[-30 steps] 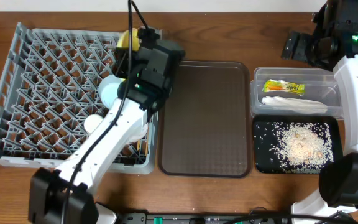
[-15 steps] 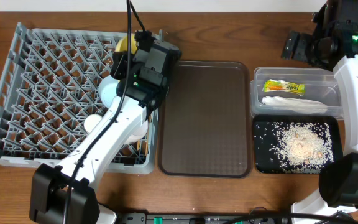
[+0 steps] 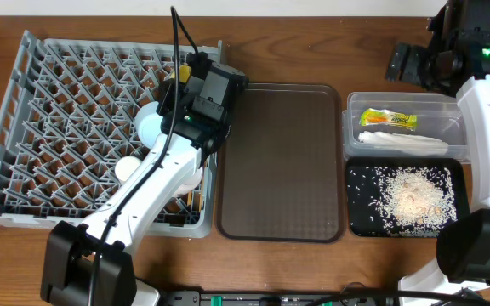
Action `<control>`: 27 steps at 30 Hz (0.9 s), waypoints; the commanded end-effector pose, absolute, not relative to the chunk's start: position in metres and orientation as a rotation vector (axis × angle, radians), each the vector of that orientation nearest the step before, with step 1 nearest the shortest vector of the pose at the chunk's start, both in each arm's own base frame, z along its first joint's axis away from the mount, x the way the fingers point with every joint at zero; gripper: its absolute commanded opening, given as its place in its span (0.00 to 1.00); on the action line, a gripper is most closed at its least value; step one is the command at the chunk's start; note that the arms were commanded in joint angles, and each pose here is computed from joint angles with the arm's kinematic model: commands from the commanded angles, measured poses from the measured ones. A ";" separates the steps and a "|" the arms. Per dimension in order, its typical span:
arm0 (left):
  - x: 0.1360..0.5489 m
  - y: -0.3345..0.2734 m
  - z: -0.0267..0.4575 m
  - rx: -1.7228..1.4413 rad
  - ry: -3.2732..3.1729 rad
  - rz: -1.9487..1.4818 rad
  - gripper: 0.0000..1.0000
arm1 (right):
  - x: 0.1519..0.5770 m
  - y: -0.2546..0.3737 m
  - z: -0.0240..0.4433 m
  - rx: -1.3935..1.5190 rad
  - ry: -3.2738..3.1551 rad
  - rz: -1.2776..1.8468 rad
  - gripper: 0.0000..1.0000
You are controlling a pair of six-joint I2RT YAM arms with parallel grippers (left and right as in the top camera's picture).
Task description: Sort waste into correct bins and load items into the dishwasher
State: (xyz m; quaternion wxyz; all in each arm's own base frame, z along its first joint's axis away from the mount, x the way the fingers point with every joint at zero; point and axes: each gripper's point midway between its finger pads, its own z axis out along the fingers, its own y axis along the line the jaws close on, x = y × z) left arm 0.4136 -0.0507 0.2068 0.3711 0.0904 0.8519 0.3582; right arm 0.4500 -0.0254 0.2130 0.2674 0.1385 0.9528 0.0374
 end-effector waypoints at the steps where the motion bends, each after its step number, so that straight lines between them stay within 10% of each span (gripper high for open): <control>1: 0.414 -0.050 0.205 0.211 2.184 0.917 0.46 | 0.449 -0.026 0.219 0.361 2.559 0.091 0.99; 12: 0.419 -0.036 0.274 -0.040 1.950 0.937 1.00 | 0.449 -0.026 0.219 0.360 2.559 0.091 0.99; 27: 0.376 -0.127 0.320 0.107 1.996 -0.087 0.98 | 0.449 -0.026 0.219 0.360 2.559 0.091 0.99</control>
